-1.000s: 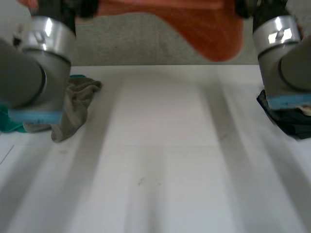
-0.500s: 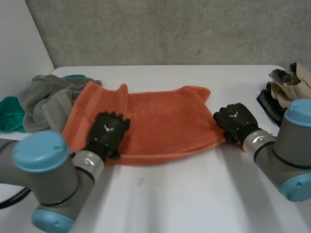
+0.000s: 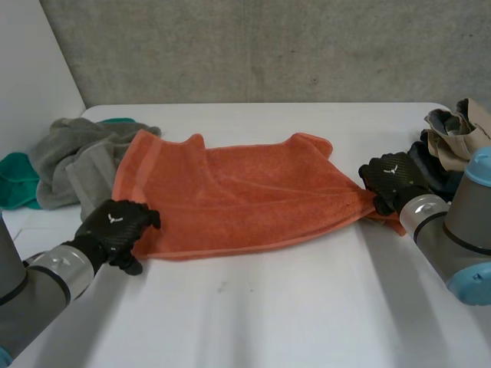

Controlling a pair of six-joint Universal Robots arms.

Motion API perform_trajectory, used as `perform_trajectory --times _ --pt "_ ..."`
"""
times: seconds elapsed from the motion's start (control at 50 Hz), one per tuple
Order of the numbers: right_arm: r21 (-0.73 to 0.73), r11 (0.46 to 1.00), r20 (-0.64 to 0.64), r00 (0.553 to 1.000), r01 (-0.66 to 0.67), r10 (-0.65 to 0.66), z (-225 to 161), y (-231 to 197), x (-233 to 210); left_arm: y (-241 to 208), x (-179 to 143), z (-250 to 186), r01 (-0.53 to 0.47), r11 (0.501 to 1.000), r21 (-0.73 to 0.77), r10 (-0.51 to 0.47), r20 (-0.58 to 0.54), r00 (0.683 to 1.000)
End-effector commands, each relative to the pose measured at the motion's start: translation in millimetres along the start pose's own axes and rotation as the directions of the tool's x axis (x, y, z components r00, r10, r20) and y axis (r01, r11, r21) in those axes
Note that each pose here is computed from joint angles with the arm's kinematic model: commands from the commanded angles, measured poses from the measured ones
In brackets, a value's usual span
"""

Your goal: Fold the laundry.

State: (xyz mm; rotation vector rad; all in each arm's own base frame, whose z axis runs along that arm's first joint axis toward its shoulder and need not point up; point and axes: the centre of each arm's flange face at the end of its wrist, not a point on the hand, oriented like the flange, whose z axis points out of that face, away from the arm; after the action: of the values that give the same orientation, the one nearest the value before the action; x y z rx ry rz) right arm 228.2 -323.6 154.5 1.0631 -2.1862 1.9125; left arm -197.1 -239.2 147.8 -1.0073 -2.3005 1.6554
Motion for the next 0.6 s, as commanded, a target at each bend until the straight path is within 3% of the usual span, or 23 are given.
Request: perform_trajectory --times 0.02,0.22,0.6 --pt "-0.008 1.000 0.004 1.000 -0.005 0.005 -0.2 2.7 -1.9 11.1 -6.2 11.5 0.006 1.000 -0.003 -0.006 0.017 1.000" --pt "-0.019 1.000 0.013 1.000 -0.003 0.003 -1.8 6.2 -4.0 25.7 -11.3 35.0 0.010 1.000 -0.008 -0.010 0.016 1.000" --pt "-0.024 1.000 0.010 1.000 -0.005 0.005 -3.3 7.2 -2.9 20.8 -20.7 58.0 -0.131 0.991 0.027 0.130 0.035 0.991"
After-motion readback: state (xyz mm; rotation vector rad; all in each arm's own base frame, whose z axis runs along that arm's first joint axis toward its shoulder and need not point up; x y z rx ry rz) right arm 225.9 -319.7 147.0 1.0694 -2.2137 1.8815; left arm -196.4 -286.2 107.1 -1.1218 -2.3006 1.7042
